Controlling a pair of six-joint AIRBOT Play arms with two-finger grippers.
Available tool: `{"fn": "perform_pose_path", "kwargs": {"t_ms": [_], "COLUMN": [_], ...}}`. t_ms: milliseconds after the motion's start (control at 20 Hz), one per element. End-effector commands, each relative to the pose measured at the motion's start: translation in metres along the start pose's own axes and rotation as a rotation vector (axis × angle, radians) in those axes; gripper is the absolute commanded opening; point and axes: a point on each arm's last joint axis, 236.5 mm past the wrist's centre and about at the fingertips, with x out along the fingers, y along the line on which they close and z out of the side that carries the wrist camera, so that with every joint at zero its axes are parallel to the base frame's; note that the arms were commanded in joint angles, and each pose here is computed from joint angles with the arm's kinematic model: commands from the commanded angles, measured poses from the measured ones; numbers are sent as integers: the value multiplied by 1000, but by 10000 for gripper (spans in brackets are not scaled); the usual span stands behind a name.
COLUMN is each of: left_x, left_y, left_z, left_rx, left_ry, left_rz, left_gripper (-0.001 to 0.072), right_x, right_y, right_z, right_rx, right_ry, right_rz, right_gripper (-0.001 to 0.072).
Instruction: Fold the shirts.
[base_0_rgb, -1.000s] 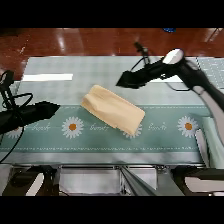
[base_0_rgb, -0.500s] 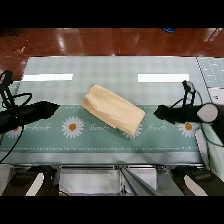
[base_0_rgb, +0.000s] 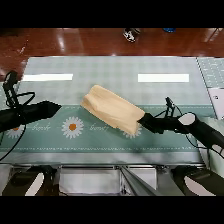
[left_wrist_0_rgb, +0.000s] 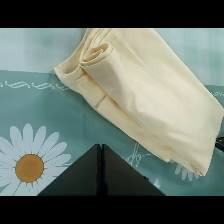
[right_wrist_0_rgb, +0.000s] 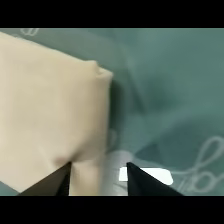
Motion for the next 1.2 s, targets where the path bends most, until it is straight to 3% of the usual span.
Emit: {"fn": "perform_pose_path", "kwargs": {"t_ms": [0,50,100,150,200,250,550,700,1150], "left_x": [4,4,4,5,5,5,5,4,0], "left_y": [-2,-2,-2,-2,-2,-2,-2,-20,-40], "left_z": [-2,-2,-1,-2,-2,-2,-2,0,-15], "left_rx": [-19,-19,-19,-20,-20,-20,-22,-71,-71], "left_ry": [15,15,15,16,16,17,17,14,79], "left_rz": [-16,-15,-15,-15,-15,-15,-17,-93,-173], "left_gripper": [21,22,21,22,22,22,22,22,22], "right_x": [24,28,33,37,40,38,-52,-128,-325], "right_y": [25,35,47,59,75,93,225,258,183], "right_z": [1,2,3,3,1,1,91,152,231], "right_rx": [4,-5,-27,-62,-132,-202,-512,-539,-368], "right_ry": [41,48,60,74,92,106,-91,-269,-483], "right_rz": [88,106,124,142,166,199,289,261,88], "right_gripper": [410,394,329,224,47,18,16,16,17]}}
